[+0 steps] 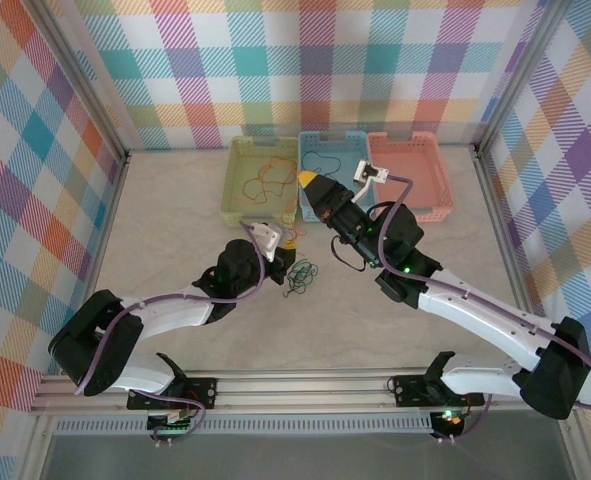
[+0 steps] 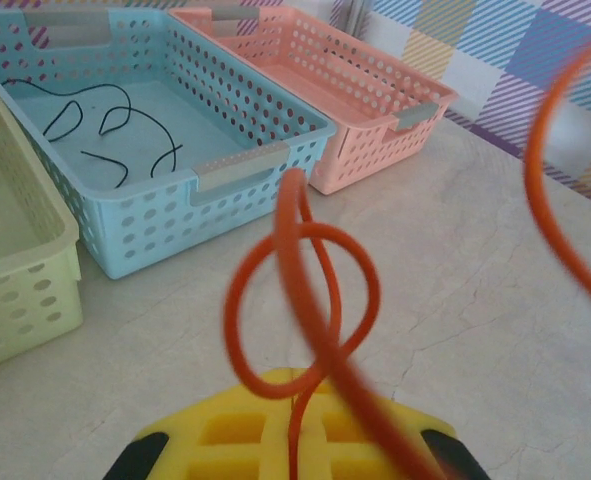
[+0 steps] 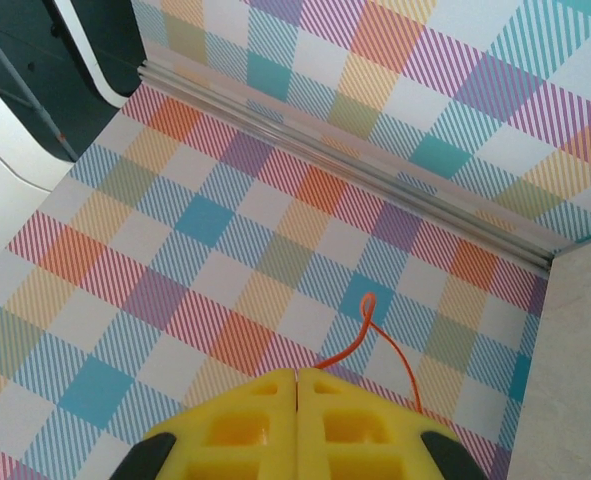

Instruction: Untangle the cables

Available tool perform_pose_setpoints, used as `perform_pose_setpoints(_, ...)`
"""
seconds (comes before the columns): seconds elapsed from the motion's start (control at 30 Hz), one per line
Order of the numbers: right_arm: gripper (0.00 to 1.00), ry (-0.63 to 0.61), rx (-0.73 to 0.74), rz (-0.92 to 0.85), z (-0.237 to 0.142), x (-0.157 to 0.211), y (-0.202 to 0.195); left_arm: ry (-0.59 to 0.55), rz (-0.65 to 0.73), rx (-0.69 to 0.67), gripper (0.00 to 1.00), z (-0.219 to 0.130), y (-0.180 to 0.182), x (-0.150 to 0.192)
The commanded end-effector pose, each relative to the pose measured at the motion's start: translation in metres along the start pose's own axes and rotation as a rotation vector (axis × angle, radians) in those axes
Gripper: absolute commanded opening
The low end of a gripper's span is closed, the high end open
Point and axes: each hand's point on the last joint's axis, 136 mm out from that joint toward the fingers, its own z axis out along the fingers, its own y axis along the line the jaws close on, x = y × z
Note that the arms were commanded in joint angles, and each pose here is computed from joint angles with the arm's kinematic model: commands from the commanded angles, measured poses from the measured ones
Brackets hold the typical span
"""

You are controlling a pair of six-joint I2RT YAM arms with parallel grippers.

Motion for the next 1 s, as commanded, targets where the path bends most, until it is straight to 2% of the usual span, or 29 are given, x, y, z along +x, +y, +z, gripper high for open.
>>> perform_pose_setpoints(0.0, 0.00, -0.047, -0.048, -0.031, -0.006, -0.015, 0.025, -0.035, 0.009, -0.007, 0.00, 0.001, -0.001, -0.016)
perform_pose_setpoints(0.17, 0.00, -0.077, -0.034, -0.101, -0.015, -0.026, 0.030, -0.033, 0.008, -0.023, 0.00, 0.000, 0.002, -0.016)
perform_pose_setpoints(0.3, 0.00, -0.134, 0.020, -0.172, -0.028, -0.049, 0.026, -0.029, 0.007, -0.033, 0.00, 0.001, 0.003, -0.017)
perform_pose_setpoints(0.47, 0.00, -0.282, 0.134, -0.249, -0.057, -0.100, 0.003, -0.022, 0.008, -0.035, 0.00, 0.001, 0.003, -0.015)
perform_pose_setpoints(0.73, 0.00, -0.542, 0.396, -0.375, -0.125, -0.195, -0.046, -0.014, 0.010, -0.038, 0.00, 0.002, 0.004, -0.015)
perform_pose_setpoints(0.97, 0.00, -0.729, 0.597, -0.457, -0.180, -0.256, -0.065, -0.004, 0.011, -0.038, 0.00, 0.003, 0.004, -0.014)
